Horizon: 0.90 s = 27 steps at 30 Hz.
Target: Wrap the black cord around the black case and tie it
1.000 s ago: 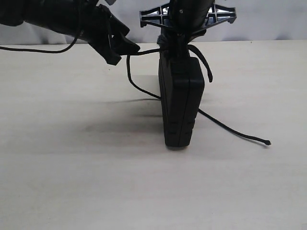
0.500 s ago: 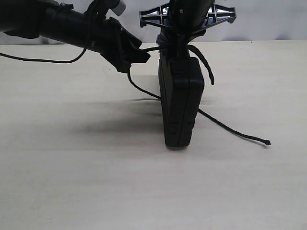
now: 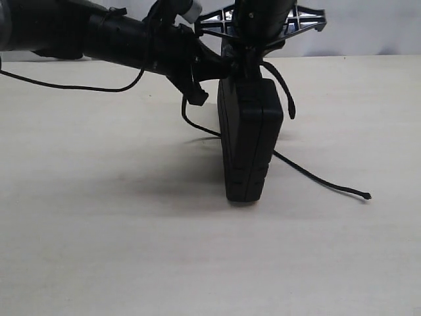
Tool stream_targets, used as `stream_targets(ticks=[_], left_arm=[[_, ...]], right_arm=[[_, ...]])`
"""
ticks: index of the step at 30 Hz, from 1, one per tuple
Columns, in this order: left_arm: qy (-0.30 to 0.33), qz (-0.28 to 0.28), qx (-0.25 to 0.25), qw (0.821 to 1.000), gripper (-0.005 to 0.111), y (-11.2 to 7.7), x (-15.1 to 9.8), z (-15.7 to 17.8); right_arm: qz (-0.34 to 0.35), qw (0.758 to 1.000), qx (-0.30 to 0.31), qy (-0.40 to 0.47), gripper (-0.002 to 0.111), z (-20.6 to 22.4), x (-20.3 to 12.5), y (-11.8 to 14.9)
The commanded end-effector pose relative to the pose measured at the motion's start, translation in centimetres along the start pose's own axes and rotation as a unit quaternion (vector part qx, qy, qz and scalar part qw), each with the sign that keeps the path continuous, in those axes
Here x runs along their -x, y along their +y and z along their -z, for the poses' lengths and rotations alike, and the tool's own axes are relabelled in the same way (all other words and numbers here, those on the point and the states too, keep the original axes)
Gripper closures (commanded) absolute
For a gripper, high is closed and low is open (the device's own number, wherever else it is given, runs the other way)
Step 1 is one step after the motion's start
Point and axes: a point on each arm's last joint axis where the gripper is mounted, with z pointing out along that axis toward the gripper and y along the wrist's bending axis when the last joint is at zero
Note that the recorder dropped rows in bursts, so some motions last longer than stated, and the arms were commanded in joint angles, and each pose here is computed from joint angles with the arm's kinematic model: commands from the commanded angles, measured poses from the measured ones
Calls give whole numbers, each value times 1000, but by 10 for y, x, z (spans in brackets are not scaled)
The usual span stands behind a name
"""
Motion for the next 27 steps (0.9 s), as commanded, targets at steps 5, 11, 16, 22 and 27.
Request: stream_targets(ticks=[5,11,16,22,27], left_arm=[[5,46,22,999,105,16,-9,11],[26,58,25,998,60,33,-22,34],[8,52,17,998,42,33,-12,50],[47,64,86,993,44,41,-1,78],[67,117,166,977,72,55,4,120]], right_arm=[[-3,1000,18,-4,104,6,1,4],[-3,1000,18,-4,104,6,1,4],[-3,1000,18,-4,104,6,1,4],[0,1000,15,-11,104,6,2,3],[-1,1000,19,-14,104,6,3,4]])
